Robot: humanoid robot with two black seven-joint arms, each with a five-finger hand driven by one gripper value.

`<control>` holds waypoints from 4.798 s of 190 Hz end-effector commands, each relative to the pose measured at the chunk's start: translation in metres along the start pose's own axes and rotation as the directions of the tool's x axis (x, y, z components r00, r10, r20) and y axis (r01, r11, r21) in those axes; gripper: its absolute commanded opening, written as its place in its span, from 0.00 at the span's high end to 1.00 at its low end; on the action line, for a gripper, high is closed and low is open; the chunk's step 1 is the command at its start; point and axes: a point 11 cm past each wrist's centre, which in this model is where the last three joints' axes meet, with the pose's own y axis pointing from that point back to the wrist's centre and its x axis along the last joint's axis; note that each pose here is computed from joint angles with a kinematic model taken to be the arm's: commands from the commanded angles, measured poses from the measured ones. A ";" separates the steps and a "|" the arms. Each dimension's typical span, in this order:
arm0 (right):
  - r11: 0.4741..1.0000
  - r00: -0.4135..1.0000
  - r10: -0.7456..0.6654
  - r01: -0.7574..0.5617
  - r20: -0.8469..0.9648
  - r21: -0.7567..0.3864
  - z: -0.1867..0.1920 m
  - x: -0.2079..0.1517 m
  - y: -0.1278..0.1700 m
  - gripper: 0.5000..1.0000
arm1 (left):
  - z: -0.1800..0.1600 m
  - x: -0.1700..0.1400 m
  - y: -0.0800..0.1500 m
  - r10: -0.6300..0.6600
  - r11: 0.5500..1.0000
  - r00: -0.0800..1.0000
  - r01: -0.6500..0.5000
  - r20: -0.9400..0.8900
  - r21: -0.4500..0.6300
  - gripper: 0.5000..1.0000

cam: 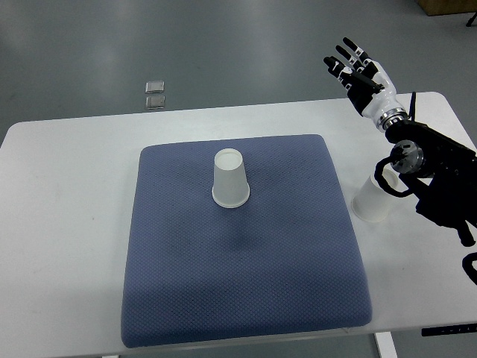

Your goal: Stack paper cups

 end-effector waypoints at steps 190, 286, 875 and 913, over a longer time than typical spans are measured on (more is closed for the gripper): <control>1.000 1.000 -0.011 0.012 -0.024 0.026 -0.016 -0.012 -0.011 0.17 | 0.002 0.002 0.000 0.005 1.000 1.000 -0.005 -0.003 -0.014 0.00; 0.997 0.984 -0.067 0.074 -0.168 0.037 -0.051 -0.017 -0.020 0.17 | 0.002 0.002 0.000 0.005 1.000 1.000 -0.005 -0.003 -0.014 0.00; 0.589 -0.508 -0.701 -0.017 -0.500 -0.808 0.001 0.051 0.104 0.59 | 0.002 0.002 0.000 0.005 1.000 1.000 -0.005 -0.003 -0.014 0.00; 0.590 -0.508 -0.699 -0.014 -0.503 -0.807 0.000 0.050 0.103 0.69 | 0.002 0.002 0.000 0.005 1.000 1.000 -0.005 -0.003 -0.014 0.00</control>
